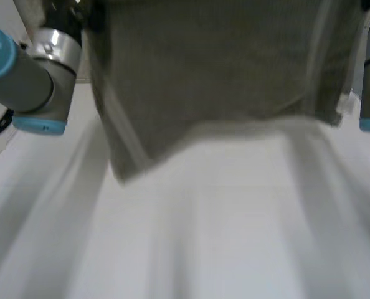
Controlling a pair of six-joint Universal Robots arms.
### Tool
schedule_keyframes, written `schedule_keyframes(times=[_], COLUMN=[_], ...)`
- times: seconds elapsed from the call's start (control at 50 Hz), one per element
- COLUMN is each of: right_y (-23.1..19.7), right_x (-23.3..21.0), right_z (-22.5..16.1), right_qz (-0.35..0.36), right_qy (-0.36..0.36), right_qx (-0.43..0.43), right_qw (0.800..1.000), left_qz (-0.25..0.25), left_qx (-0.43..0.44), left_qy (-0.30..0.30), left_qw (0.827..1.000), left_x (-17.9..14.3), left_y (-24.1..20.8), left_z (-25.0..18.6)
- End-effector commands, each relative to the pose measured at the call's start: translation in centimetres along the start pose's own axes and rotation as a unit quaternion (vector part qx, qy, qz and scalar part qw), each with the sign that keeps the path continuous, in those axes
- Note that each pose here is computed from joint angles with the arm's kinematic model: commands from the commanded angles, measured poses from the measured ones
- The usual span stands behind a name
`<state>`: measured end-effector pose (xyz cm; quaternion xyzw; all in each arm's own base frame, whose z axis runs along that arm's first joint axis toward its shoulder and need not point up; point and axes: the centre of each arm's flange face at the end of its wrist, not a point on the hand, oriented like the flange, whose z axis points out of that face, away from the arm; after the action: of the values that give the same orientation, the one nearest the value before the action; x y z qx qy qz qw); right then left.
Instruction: Fold the towel.
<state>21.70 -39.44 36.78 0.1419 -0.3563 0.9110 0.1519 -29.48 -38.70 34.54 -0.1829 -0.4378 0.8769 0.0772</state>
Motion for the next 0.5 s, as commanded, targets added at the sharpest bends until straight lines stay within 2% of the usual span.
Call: schedule_keyframes(times=[0.02,0.04,0.06,0.1,0.16,0.2,0.22,0.26,0.28,0.32,0.34,0.38,0.5], right_y=[-0.3,0.6,0.6,2.3,3.0,4.1,4.1,5.1,5.1,5.7,5.7,5.8,5.2], right_x=[-1.4,-2.1,-2.1,-3.8,-4.5,-5.2,-5.2,-5.7,-5.7,-6.1,-6.1,-6.2,-5.9], right_z=[-0.6,-1.5,-1.5,-4.0,-5.6,-8.4,-8.4,-11.8,-11.8,-15.3,-15.3,-18.0,-20.6], right_qz=[0.01,0.01,0.01,0.012,0.015,0.012,0.012,0.012,0.012,0.017,0.017,0.018,0.01], right_qy=[-0.037,-0.069,-0.069,-0.146,-0.184,-0.24,-0.241,-0.287,-0.287,-0.324,-0.324,-0.347,-0.366], right_qx=[-0.008,-0.032,-0.032,-0.094,-0.125,-0.186,-0.186,-0.249,-0.249,-0.296,-0.297,-0.324,-0.344], right_qw=[0.999,0.997,0.997,0.985,0.975,0.953,0.952,0.925,0.925,0.898,0.898,0.88,0.865], left_qz=[-0.013,-0.013,-0.013,-0.013,-0.012,-0.008,-0.008,0.004,0.004,0.026,0.026,0.048,0.068], left_qx=[0.013,-0.011,-0.011,-0.065,-0.092,-0.157,-0.157,-0.221,-0.221,-0.265,-0.265,-0.294,-0.319], left_qy=[0.001,0.007,0.007,0.022,0.027,0.041,0.041,0.057,0.057,0.077,0.077,0.099,0.122], left_qw=[1.0,1.0,1.0,0.998,0.995,0.987,0.987,0.974,0.974,0.961,0.961,0.949,0.937], left_x=[1.2,1.6,1.6,2.4,2.5,3.0,3.0,3.3,3.3,3.9,3.9,4.6,5.3], left_y=[-2.2,-1.1,-1.1,1.0,1.9,3.9,4.0,6.0,6.0,7.3,7.3,8.0,8.6], left_z=[-1.8,-3.0,-3.0,-5.7,-7.2,-10.6,-10.7,-14.2,-14.2,-17.2,-17.2,-19.4,-21.5])
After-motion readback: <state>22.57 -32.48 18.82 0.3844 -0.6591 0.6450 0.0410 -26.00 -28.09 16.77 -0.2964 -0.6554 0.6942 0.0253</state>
